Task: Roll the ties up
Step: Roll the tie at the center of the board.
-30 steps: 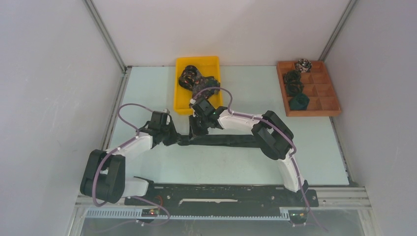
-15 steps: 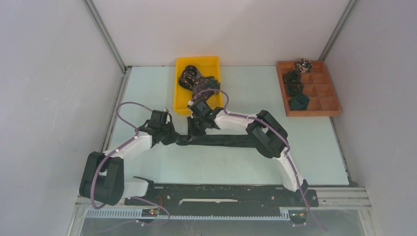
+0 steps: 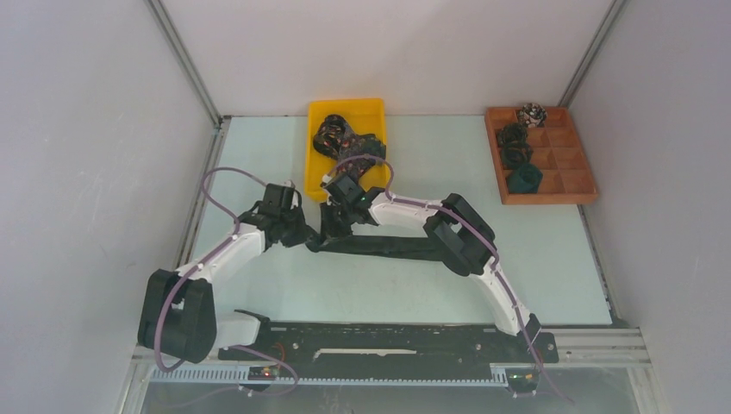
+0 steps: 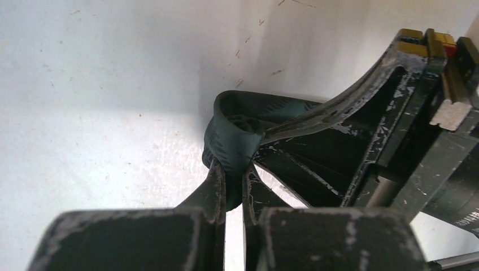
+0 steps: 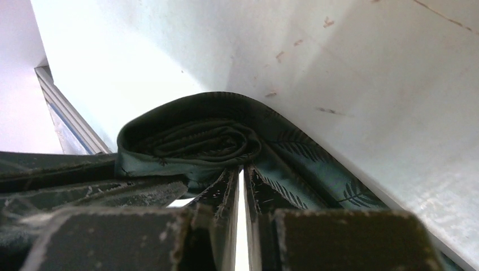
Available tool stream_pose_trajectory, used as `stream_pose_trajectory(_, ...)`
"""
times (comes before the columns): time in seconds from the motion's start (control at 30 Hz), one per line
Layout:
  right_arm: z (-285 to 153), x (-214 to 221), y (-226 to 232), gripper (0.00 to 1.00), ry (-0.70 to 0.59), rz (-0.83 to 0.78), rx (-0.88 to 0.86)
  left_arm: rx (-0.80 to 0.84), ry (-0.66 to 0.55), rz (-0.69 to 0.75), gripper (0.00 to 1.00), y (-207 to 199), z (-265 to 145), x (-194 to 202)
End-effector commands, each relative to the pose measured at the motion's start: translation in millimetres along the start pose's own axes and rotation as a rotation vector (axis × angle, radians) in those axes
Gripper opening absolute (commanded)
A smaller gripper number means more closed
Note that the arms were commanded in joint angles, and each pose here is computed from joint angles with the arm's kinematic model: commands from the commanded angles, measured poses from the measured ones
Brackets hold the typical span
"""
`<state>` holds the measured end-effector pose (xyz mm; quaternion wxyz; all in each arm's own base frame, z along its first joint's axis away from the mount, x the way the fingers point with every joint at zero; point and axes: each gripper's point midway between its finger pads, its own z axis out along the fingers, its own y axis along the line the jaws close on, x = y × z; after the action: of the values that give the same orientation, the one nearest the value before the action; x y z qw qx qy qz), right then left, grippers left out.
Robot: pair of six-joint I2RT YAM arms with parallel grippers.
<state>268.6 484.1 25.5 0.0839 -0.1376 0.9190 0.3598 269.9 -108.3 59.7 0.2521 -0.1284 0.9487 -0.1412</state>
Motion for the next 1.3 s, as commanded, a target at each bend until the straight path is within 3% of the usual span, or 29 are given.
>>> stream_pose_trajectory(0.0, 6, -14, 30, 0.1, -0.029, -0.014, -0.093, 0.035, -0.037, 0.037, 0.0, -14, -11, -16)
stream_pose_trajectory(0.77, -4, -3, 10, 0.08, -0.046, 0.009, -0.125, -0.01, 0.094, 0.143, 0.0, -30, 12, 17)
stream_pose_trajectory(1.27, -46, 9, -14, 0.06, -0.085, -0.014, -0.038, -0.029, 0.123, 0.161, 0.0, -40, 25, 25)
